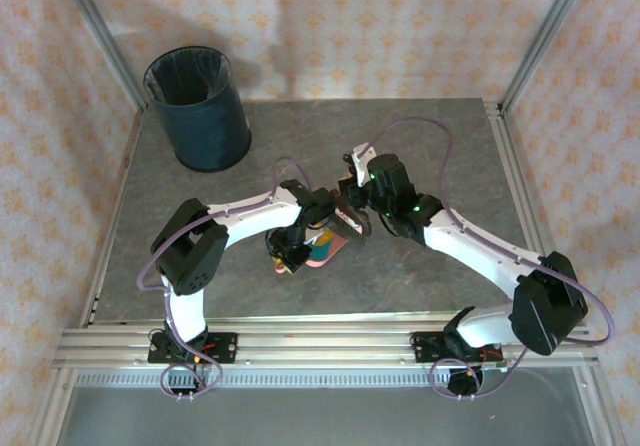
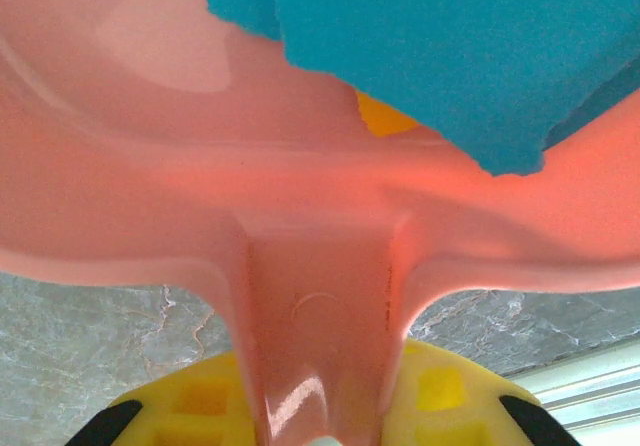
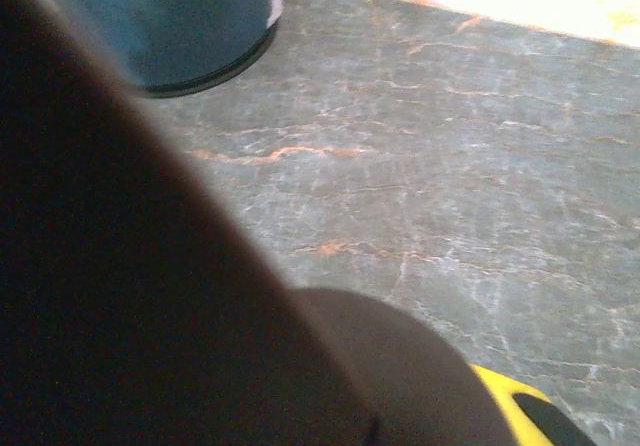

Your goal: Sweep away the paper scraps from the table

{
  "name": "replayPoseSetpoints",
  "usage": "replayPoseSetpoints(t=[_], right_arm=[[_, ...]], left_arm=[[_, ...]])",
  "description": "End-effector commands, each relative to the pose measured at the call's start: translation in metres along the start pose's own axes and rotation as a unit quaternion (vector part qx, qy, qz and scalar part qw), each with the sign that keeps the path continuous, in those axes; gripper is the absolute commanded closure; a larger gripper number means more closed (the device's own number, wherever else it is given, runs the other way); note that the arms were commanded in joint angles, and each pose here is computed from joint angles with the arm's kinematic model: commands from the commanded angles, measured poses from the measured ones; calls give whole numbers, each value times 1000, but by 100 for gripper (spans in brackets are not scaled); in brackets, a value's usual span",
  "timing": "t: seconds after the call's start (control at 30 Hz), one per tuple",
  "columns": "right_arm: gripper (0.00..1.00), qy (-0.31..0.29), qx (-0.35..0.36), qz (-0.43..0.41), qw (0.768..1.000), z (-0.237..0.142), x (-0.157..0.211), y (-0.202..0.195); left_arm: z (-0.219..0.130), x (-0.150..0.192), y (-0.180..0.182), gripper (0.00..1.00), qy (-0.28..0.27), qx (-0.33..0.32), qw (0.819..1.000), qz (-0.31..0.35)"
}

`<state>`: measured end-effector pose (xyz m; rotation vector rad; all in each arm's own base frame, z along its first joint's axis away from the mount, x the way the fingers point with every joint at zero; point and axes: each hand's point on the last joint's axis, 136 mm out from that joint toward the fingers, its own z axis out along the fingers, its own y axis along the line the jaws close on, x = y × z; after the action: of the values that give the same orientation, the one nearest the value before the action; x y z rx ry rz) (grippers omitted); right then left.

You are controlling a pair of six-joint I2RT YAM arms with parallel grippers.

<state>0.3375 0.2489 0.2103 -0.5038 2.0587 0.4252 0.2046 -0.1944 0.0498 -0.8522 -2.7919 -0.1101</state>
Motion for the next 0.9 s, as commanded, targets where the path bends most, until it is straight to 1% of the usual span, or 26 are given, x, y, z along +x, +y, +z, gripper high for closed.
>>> replayPoseSetpoints(t=[0.0,0.17,0.27,0.43,0.63,0.77,0.87], right_arm=[[100,-67,32,27,997,-12,-30,-9],[100,-60,53,26,996,-4,-28,-16],[100,-46,44,22,998,3,-24,-12],[100,-20,12,15,1000,13,-14,-1],[100,3,-41,12,999,13,-5,17],[100,7,-68,13,998,9,-5,27],[100,2,-72,14,997,5,-7,28]], left_arm=[[-11,-2,3,100,-12,-2,1000,7],[-12,-2,2,100,-16,-1,1000,10],[-12,-2,2,100,-17,-1,1000,10],[-12,-3,0,100,-17,3,1000,12],[-12,-4,1,100,-17,1,1000,13],[-12,-5,1,100,-17,1,1000,12],[-12,-5,0,100,-16,2,1000,13]])
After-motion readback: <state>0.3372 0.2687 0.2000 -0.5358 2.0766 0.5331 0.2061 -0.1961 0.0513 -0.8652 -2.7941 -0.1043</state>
